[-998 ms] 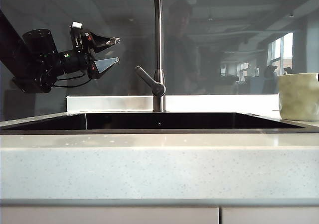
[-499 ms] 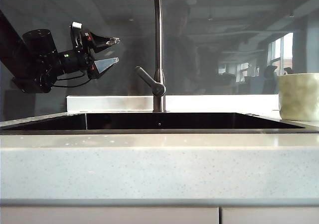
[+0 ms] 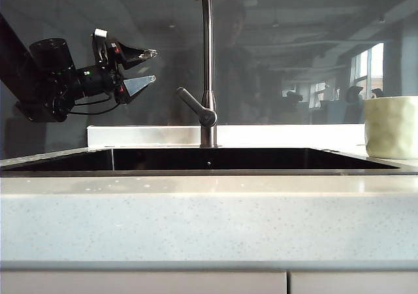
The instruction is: Pick up the mug next to the sink, go to the faucet to get some water, pour the water into the sink, and finally put the mug back to its place.
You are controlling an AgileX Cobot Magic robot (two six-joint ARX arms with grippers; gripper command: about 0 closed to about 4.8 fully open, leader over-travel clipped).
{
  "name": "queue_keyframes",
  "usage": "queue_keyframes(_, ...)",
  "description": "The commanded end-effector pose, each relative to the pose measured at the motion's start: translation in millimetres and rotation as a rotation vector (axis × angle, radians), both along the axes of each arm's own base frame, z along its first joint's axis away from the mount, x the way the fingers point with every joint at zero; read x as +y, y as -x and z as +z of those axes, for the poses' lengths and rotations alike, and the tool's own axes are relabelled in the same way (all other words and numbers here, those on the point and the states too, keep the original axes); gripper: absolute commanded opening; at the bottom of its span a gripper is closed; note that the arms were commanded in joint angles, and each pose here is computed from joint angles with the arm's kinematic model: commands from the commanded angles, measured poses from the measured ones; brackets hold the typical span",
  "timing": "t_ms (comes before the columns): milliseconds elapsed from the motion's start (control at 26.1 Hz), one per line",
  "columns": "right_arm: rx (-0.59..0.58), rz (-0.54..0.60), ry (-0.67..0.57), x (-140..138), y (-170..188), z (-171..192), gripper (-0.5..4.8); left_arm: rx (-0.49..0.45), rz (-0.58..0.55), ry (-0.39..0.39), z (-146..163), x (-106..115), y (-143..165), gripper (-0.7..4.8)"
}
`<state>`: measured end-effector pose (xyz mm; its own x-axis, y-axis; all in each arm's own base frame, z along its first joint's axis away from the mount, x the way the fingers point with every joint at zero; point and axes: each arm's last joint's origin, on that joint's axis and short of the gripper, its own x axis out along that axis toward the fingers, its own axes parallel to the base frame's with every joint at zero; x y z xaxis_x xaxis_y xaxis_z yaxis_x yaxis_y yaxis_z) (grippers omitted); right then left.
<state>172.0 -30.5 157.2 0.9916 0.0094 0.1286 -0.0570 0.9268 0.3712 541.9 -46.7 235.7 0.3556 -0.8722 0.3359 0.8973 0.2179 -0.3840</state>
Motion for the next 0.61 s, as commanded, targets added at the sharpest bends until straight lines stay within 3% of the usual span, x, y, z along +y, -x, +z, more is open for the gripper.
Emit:
queue_keyframes(38,-0.01,0.082,-0.058,3.5,6.1,2.6,-0.03,-0.024,-0.001,-0.002,6.0,0.8,1.4,4.79)
queue_keyframes(384,0.101,0.285,-0.087,10.2,11.3,-4.7,-0.01,-0.024,-0.001,-0.002,6.0,0.6,1.4,4.79)
queue_keyframes(614,0.135,0.304,-0.095,10.6,11.4,-8.0,-0.01,-0.024,-0.001,-0.002,6.0,0.6,1.4,4.79)
